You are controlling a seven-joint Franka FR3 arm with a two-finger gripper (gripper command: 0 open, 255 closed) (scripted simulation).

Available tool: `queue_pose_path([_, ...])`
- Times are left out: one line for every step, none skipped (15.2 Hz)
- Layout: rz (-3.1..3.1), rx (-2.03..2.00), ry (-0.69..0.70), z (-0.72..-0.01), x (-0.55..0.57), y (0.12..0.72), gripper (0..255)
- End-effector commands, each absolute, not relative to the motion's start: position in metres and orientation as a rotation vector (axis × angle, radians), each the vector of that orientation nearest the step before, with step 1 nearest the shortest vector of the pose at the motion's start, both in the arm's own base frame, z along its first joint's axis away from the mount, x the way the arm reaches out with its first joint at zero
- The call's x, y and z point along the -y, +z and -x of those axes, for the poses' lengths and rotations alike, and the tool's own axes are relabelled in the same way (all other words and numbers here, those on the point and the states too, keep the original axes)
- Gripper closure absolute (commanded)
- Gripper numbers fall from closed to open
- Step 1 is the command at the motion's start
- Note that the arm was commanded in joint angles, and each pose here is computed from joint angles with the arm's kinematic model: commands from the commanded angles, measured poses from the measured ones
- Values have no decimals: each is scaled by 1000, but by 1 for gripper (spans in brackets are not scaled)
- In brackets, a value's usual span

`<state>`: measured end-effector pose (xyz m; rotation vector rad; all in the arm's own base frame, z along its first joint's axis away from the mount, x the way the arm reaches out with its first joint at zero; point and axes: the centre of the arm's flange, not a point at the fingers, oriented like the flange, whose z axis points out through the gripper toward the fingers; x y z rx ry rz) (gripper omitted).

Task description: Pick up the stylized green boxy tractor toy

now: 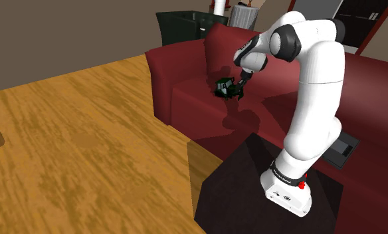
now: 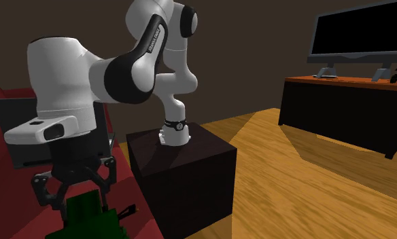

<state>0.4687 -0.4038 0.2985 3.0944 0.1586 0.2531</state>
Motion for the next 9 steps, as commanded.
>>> queue_pose_path([-3092, -158, 257, -467, 404, 310, 255])
queue_pose_path([-3092, -158, 257, -467, 404, 316, 255])
queue_pose_path([-3092, -158, 257, -467, 404, 321, 255])
queue_pose_path([-3092, -158, 257, -467, 404, 326, 255])
queue_pose_path([-3092, -158, 257, -467, 404, 332, 255])
queue_pose_path([-3092, -158, 257, -467, 404, 337, 255])
queue_pose_path([-3092, -158, 257, -467, 404, 342, 255])
queue_pose_path([-3092, -158, 257, -467, 404, 343, 255])
queue_pose_path([-3092, -158, 257, -467, 404, 343, 255])
